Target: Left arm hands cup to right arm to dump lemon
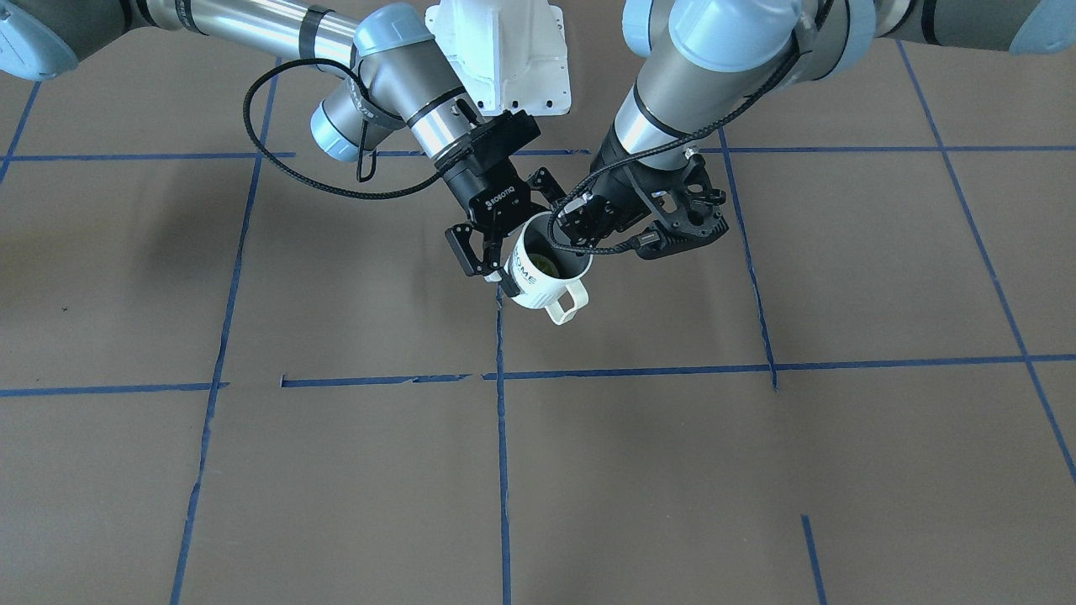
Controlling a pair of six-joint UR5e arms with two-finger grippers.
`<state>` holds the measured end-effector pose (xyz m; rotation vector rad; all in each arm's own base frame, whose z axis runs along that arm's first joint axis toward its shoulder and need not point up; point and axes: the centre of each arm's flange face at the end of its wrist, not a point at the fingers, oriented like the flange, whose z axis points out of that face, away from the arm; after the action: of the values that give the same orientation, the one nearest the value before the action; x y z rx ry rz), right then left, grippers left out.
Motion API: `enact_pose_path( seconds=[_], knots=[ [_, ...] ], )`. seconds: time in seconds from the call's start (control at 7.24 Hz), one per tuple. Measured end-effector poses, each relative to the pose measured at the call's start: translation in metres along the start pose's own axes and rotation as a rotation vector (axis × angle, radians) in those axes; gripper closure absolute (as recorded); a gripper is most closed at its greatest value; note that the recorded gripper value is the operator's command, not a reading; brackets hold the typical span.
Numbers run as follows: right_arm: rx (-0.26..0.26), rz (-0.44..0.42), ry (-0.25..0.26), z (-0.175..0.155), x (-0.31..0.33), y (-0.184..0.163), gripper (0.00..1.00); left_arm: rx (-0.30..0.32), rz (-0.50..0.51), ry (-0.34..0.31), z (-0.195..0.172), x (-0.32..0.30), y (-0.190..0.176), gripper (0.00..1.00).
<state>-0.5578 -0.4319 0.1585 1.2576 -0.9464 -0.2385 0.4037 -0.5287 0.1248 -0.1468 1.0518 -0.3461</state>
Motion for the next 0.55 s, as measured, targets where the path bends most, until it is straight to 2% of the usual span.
enact_pose_path(
  seconds=[0.14,0.28,0.41,0.55],
  knots=[
    [0.0,0.0,0.0,0.0,0.0002,0.0003,0.01,-0.007,0.001,0.004,-0.0015,0.0006,0.0021,1.0],
    [0.0,0.0,0.0,0.0,0.0002,0.0003,0.08,-0.015,-0.002,0.007,-0.0026,0.001,0.0039,0.85],
    [-0.001,0.0,0.001,0.0,0.0004,0.0008,0.41,-0.02,-0.021,0.013,-0.0041,0.0023,0.0055,0.62],
    [-0.001,0.0,0.001,0.0,0.0007,0.0011,0.7,-0.021,-0.051,0.025,-0.0058,0.0044,0.0067,0.01]
  ],
)
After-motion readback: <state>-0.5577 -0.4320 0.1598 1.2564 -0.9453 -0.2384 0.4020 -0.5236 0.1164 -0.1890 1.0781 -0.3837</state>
